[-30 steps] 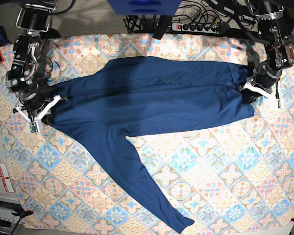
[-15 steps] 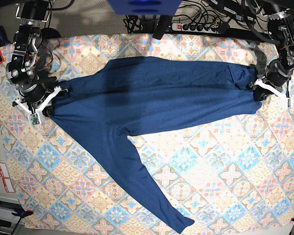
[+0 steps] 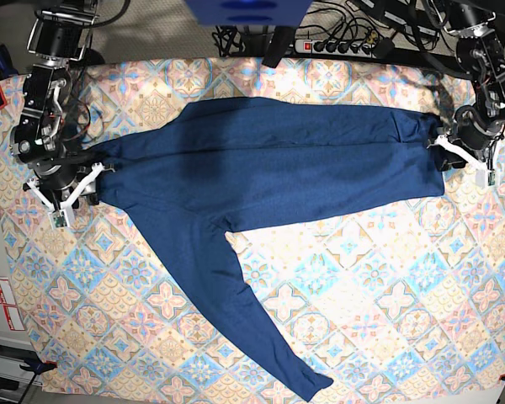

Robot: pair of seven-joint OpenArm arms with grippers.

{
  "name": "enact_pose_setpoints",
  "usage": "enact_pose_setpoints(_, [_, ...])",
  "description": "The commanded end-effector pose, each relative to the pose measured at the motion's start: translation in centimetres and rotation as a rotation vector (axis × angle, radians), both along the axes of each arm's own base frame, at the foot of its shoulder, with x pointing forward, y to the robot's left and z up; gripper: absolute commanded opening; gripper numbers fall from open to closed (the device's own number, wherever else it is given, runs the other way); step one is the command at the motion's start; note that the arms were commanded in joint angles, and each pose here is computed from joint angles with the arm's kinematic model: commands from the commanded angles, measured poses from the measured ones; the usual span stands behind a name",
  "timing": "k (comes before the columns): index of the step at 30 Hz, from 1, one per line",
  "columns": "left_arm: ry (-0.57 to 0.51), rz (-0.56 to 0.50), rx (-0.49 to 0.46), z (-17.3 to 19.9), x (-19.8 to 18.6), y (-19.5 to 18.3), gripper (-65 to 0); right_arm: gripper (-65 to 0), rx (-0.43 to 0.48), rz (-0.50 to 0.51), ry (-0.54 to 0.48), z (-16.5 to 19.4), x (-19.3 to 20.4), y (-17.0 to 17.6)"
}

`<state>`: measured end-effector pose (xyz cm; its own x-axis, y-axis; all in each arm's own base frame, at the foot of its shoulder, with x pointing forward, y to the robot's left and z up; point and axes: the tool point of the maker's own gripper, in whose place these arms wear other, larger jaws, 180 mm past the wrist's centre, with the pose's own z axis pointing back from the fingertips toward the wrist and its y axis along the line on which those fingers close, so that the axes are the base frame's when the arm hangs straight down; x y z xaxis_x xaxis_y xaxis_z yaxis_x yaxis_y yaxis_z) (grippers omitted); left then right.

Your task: Fold the T-shirt properly

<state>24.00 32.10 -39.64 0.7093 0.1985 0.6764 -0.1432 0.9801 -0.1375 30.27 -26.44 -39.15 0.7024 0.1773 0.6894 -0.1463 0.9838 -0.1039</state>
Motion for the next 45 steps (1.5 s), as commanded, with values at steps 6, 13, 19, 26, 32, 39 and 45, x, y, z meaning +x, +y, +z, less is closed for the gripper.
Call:
enact_pose_setpoints(6, [-0.083,0.005,-0.023,2.0,1.4,0.2,-35.4,-40.8,0.002,-0.002,-0.132,4.0,4.4,-0.2])
enact_pose_setpoints(13, [-0.217,0.084,-0.138,4.6,3.1,0.8,-35.3,-40.6,0.074,0.063,-0.094,2.7,8.8,3.4])
enact_pose_setpoints(19, [-0.271,0.139,-0.142,5.3,4.7,0.9,-35.3,-40.5,0.111,0.137,-0.032,0.4,11.7,6.5])
enact_pose_setpoints(26, [-0.210,0.180,-0.145,2.5,6.6,0.6,-35.6,-40.5,0.158,0.126,0.010,-1.6,13.5,6.9])
enact_pose_setpoints(32, [-0.120,0.217,-0.193,-1.0,7.6,0.7,-35.6,-40.5,0.161,0.123,0.009,-1.7,13.5,6.8])
enact_pose_setpoints(39, [-0.120,0.223,-0.140,-1.2,7.8,1.5,-35.3,-40.5,0.161,0.123,0.012,-1.8,13.3,6.8])
enact_pose_setpoints(45, [-0.066,0.314,-0.139,-3.7,6.5,2.9,-35.3,-40.5,0.162,0.123,0.012,-1.8,13.3,6.8])
